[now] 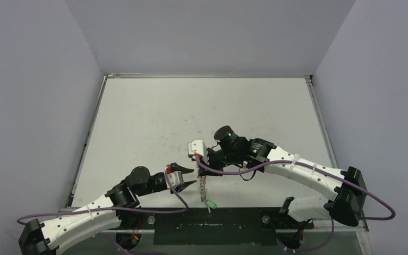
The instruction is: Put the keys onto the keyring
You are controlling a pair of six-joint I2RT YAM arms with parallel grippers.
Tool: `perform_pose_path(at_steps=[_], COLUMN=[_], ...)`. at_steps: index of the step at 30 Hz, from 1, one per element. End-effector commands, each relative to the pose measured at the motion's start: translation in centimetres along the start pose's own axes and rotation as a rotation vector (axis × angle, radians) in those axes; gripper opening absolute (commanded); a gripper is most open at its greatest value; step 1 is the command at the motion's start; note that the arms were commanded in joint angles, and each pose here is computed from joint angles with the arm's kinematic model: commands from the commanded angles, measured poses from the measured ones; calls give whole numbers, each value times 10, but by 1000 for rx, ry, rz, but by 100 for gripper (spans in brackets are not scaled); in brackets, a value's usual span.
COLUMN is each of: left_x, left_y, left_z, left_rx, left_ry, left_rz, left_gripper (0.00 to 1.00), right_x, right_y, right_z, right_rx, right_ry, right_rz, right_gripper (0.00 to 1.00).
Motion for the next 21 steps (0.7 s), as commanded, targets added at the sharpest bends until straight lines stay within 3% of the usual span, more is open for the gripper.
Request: perform_pose_path(at_steps=[1,7,15,18,21], left_x=[11,20,26,26,25], left_y=[-3,-3,-2,-2,-1], left_z=[25,28,30,30,29], left_rx=[-5,-28,-41,-39,-34], left_ry=[-47,-86,-106,-107,-99], left_rz=[-45,-60,-59,-55,-46], left_gripper=[38,38,27,18,0], right_x=[-6,-5,-4,-3,-5], right_y=[-12,-11,-11,-11,-11], right_z=[25,24,24,24,23], right_rx=[-47,-44,-42,-40,-41], right_ry=[-66,-65,-68,-65,-61], right_rz=[-58,-56,-53,-54,-61], right_gripper=[0,0,0,0,0])
Point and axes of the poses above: each gripper's point midway between its finger pads, its own x axis out along the fingers, its own y axis along the line the jaws close on, z = x × y, the point moved 5 cm from there along -x, back along the fingers, and after that the axes turned 11 degrees about -x, right-handed, at the moved point
